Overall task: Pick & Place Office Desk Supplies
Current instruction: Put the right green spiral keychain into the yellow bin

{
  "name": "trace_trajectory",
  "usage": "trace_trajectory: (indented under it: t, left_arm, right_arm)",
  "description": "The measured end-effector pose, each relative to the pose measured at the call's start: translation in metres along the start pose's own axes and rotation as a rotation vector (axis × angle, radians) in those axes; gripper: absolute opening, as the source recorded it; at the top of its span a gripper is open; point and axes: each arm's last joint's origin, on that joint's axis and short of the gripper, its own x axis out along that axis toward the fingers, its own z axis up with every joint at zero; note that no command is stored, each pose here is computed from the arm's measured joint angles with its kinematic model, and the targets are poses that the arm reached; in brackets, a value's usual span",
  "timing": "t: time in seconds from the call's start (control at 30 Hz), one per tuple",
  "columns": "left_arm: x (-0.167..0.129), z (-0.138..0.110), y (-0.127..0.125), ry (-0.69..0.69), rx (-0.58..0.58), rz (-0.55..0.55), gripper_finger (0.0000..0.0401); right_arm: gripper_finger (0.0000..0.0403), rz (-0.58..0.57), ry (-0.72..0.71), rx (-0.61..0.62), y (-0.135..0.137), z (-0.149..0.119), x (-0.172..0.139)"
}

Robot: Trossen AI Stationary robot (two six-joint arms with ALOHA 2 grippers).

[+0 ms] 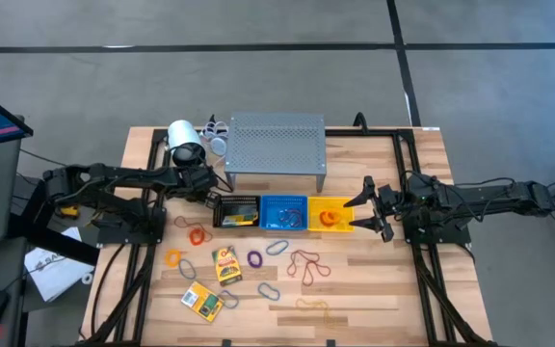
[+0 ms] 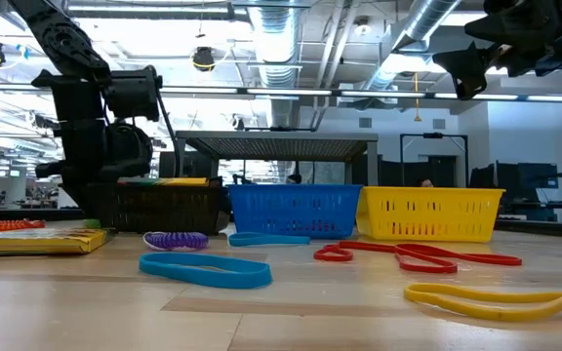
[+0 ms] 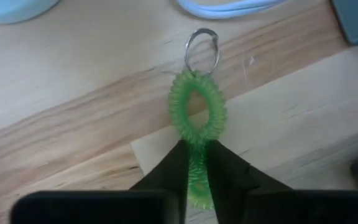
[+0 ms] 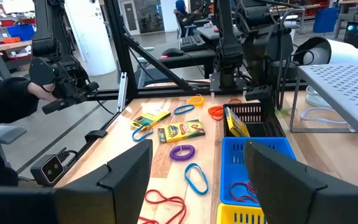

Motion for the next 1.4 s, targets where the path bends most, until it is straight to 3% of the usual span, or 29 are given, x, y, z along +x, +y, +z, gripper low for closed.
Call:
trace_trajectory:
  t: [0.1, 0.37, 0.9, 1.13, 1.4]
  left_arm:
    - [0.0, 0.0, 0.0, 0.005, 0.017, -0.003, 0.0012]
    - [-0.009, 0.002, 0.0, 0.083, 0.053, 0.03, 0.0013]
    - [-0.042, 0.013, -0.004, 0.105, 0.115, 0.047, 0.0008]
    - [-0.078, 0.01, 0.004, 0.002, 0.109, -0.051, 0.0007]
    - [-0.124, 0.0, 0.015, -0.177, 0.101, -0.319, 0.0007]
  right_arm:
    - [0.0249, 0.0, 0.0, 0.0, 0.0, 0.0, 0.0]
    - [0.0249, 0.0, 0.0, 0.0, 0.0, 0.0, 0.0]
    - [0.0249, 0.0, 0.0, -0.003, 0.0, 0.0, 0.0]
    - [0.0249, 0.0, -0.004, -0.008, 0.0, 0.0, 0.0]
    - [0.0249, 0.009, -0.094, -0.028, 0.001, 0.009, 0.0]
